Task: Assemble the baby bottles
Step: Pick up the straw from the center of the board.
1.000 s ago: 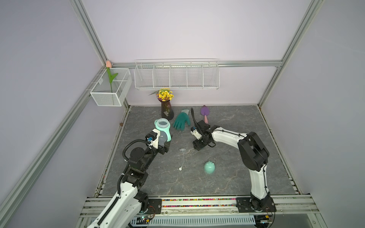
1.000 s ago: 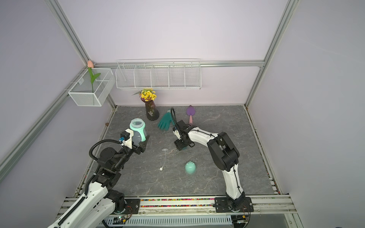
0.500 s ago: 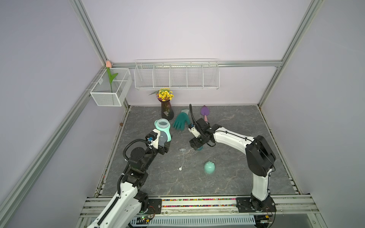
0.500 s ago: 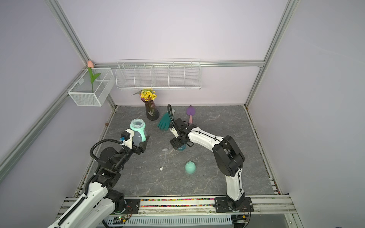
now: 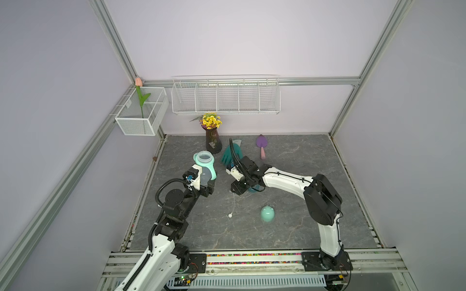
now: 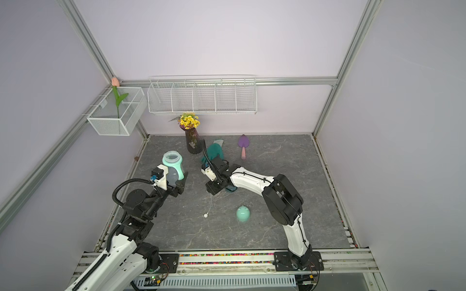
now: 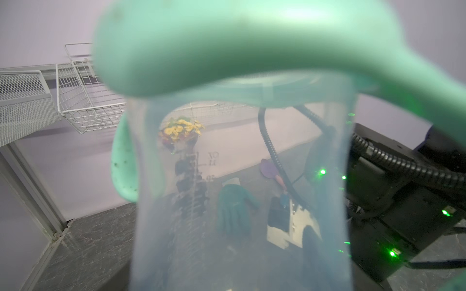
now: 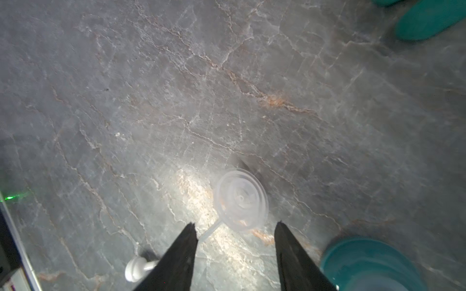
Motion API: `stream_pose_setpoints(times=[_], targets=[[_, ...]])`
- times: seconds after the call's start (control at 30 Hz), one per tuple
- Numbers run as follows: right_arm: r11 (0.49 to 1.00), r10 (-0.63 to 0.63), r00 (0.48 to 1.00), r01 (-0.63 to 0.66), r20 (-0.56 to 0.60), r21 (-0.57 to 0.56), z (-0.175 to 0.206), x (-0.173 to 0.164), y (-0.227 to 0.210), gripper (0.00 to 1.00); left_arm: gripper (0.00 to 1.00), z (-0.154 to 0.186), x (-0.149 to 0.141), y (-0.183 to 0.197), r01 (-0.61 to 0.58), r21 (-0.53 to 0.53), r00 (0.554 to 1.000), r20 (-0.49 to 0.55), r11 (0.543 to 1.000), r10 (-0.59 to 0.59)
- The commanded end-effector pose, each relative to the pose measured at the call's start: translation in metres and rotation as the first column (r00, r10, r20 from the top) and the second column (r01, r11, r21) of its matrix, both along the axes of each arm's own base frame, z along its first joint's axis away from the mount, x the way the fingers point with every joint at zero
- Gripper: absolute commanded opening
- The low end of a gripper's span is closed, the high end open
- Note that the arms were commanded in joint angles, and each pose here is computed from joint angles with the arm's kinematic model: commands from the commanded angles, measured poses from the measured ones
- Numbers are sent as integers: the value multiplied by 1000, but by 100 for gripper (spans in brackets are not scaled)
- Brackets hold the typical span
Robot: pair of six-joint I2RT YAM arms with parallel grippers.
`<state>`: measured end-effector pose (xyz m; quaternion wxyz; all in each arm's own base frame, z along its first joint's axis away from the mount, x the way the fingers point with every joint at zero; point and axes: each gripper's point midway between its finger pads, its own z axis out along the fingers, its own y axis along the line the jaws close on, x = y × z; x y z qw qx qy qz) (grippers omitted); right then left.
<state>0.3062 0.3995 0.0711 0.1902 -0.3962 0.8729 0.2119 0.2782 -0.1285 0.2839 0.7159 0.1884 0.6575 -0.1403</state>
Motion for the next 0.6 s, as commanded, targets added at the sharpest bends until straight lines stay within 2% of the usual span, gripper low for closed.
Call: stream_pose_setpoints(times=[0.0, 0.2, 0.37, 0.57], targets=[[993, 109, 994, -109, 10, 37, -12, -8, 8, 51, 0, 17, -2, 5, -19, -17, 999, 41, 1000, 19], [987, 162, 982, -163, 92, 2, -20, -6, 5, 51, 0, 18, -3, 5, -21, -17, 999, 42, 1000, 22], [983, 179, 971, -172, 161, -57, -27, -1, 1, 53, 0, 17, -2, 6, -22, -16, 999, 41, 1000, 23], [980, 194, 957, -182, 213, -77, -31, 1, 6, 51, 0, 17, -2, 6, -24, -15, 999, 40, 1000, 24]])
